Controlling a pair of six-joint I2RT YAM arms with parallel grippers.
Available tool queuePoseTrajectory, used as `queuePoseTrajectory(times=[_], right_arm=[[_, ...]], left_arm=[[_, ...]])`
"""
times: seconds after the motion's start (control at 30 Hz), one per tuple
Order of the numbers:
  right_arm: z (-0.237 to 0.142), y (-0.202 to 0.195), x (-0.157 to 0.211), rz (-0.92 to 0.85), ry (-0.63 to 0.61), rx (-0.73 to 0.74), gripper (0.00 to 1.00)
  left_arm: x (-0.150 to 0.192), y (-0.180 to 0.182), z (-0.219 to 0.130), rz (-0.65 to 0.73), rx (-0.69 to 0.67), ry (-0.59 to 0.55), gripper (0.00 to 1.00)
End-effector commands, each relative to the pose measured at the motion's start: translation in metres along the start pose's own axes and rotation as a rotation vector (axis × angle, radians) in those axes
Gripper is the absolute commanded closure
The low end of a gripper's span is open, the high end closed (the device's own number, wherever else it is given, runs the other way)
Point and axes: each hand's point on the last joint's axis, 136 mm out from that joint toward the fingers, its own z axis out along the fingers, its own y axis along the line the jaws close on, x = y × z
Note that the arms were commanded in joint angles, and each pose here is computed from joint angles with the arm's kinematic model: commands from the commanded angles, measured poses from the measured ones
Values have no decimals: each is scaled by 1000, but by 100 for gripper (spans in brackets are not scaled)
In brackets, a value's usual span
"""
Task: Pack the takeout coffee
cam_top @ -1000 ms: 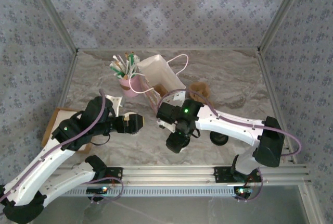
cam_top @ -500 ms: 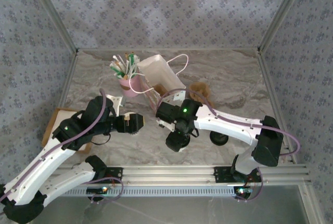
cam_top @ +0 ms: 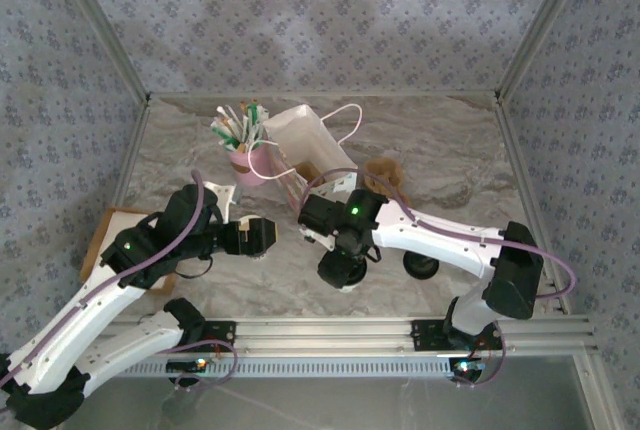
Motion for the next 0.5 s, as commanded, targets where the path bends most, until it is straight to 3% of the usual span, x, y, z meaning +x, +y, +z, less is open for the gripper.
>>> queuePoseTrajectory(times=[0.0, 0.47], right_arm=[[-17, -5, -7, -1, -48, 24, 15], [4, -6, 5, 10, 23, 7, 11]], left_arm=[[-6, -6, -1, 25, 16, -21, 1], [-7, -7, -1, 25, 18, -21, 1]])
